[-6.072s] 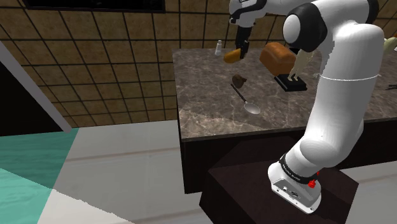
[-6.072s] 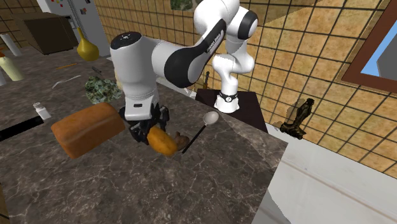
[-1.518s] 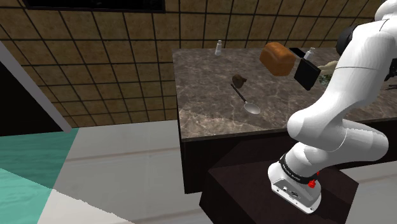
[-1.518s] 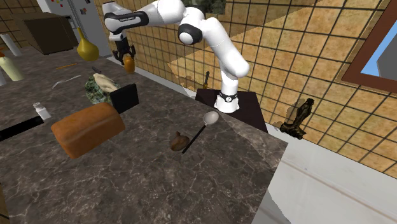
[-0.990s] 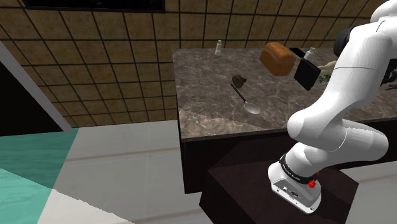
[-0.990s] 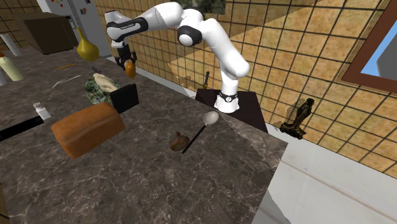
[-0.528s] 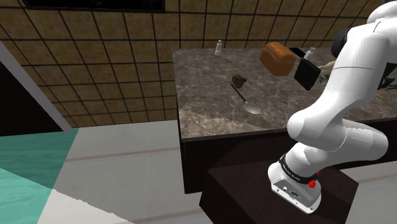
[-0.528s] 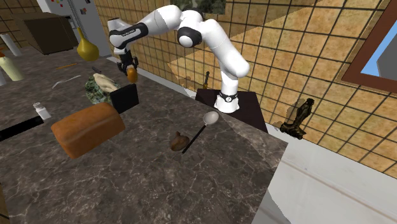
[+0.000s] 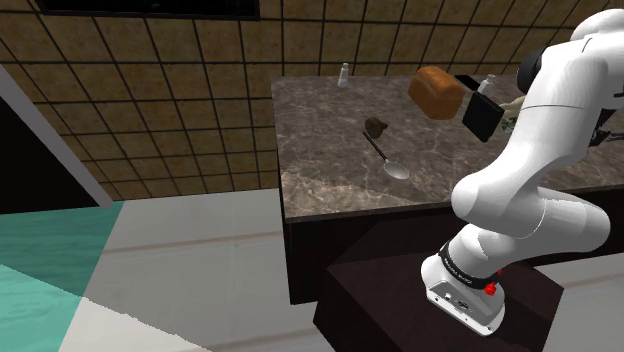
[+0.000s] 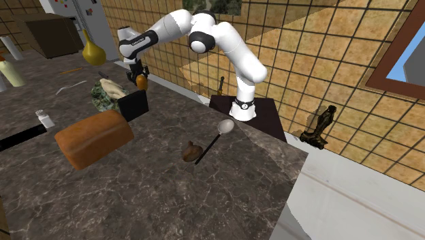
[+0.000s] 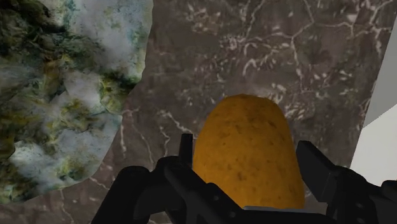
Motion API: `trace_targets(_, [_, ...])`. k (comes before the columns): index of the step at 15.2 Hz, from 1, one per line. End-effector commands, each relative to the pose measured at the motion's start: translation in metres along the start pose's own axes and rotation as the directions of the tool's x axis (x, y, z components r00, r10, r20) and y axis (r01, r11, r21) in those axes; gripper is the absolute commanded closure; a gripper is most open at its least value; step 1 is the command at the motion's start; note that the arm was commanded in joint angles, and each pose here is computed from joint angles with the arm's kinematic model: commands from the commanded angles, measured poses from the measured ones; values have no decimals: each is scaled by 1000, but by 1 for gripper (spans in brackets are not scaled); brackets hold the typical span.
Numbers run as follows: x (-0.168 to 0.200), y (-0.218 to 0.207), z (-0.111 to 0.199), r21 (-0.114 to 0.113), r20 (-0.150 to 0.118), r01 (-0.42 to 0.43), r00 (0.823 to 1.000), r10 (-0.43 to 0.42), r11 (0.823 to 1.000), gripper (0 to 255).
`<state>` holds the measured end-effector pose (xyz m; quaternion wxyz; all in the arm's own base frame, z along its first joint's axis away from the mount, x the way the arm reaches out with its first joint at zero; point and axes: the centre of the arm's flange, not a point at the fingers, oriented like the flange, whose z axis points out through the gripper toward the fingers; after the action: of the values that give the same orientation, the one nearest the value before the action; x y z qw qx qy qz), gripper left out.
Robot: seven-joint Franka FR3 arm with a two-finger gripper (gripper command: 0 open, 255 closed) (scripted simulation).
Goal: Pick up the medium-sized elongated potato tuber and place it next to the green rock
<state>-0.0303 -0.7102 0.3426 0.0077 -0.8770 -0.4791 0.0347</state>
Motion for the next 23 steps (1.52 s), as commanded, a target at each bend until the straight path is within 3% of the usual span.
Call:
trace_targets(1, [0, 0, 20, 7, -10, 0, 1000, 0, 1000, 255])
trace_targets(9, [0, 0, 22, 7, -10, 0, 1000, 0, 1000, 255])
trace_targets(10, [2, -1, 22, 7, -10, 0, 1000, 0, 1000, 0])
trace_targets(15, [0, 0, 22, 7, -10, 0, 1000, 0, 1000, 0])
trace_targets(19, [0, 0, -28, 7, -10, 0, 1000, 0, 1000, 0])
trace_targets(23, [0, 0, -28, 7, -10, 0, 1000, 0, 1000, 0])
